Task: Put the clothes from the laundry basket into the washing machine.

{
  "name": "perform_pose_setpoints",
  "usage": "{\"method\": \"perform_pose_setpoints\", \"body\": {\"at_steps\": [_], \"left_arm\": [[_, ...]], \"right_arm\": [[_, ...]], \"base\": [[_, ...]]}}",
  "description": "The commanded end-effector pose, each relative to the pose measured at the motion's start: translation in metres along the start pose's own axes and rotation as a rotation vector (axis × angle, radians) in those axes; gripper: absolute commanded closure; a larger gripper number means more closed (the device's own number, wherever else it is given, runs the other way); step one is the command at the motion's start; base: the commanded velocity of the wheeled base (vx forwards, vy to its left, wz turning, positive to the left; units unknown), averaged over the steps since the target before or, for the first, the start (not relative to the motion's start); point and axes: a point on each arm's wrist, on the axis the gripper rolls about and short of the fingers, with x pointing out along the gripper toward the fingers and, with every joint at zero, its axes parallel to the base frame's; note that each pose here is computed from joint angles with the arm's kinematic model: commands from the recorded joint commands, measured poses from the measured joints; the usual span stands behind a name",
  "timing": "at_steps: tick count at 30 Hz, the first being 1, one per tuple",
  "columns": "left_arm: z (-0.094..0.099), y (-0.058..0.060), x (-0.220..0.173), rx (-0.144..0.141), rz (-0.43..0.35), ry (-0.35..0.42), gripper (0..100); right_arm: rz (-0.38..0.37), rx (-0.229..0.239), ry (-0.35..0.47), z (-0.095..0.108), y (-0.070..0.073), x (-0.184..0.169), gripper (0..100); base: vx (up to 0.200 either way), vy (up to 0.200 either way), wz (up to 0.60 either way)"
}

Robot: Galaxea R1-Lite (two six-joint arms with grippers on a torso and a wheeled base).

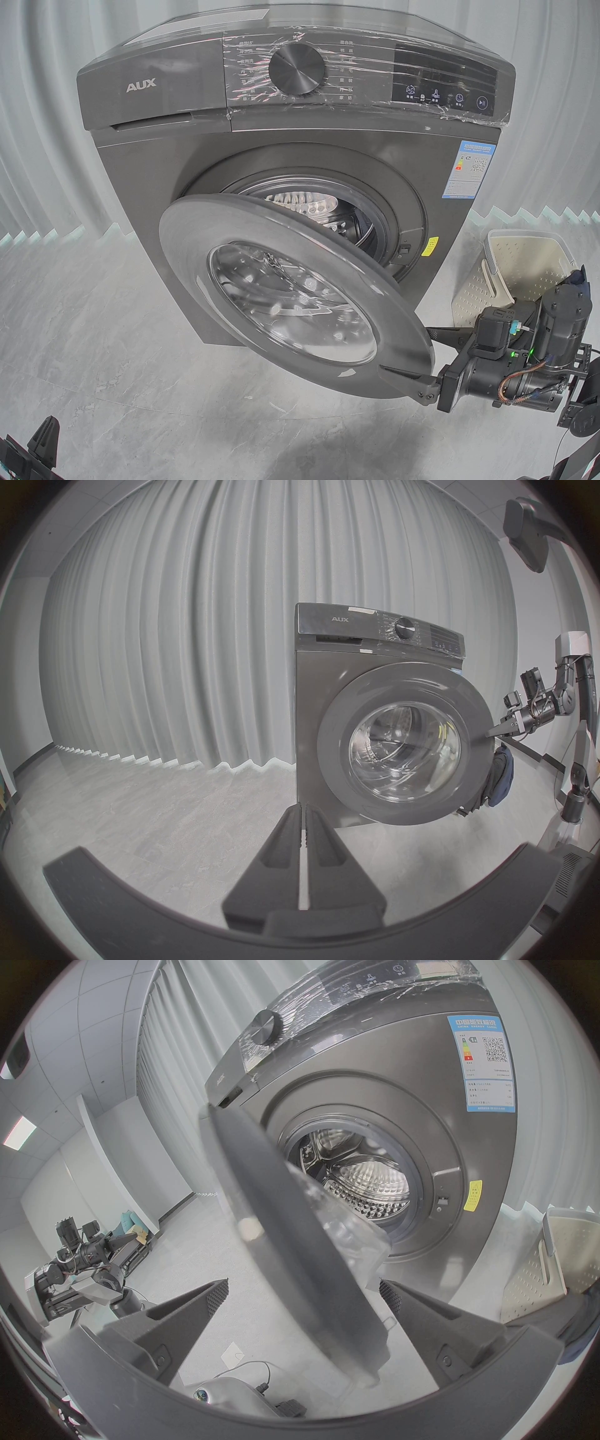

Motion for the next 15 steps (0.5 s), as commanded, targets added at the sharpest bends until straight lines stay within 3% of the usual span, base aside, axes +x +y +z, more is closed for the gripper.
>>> {"method": "perform_pose_setpoints", "body": {"at_steps": [1,5,8,15], "left_arm": [[-0.005,0.000,0.000,0.000,0.001,-0.002,100],[-0.005,0.000,0.000,0.000,-0.001,-0.002,100],[-0.005,0.000,0.000,0.000,-0.001,-0.002,100],[-0.005,0.000,0.000,0.000,-0.001,-0.002,100]], "right_arm": [[0.009,0.000,0.016,-0.003,0.001,0.002,0],[0.036,0.000,0.033,-0.007,0.006,0.003,0],[0.100,0.000,0.041,-0.009,0.016,0.001,0],[0.087,-0.004,-0.006,-0.002,0.013,0.003,0]], "base": [[0.000,0.000,0.00],[0.000,0.000,0.00],[0.000,0.000,0.00],[0.000,0.000,0.00]]}}
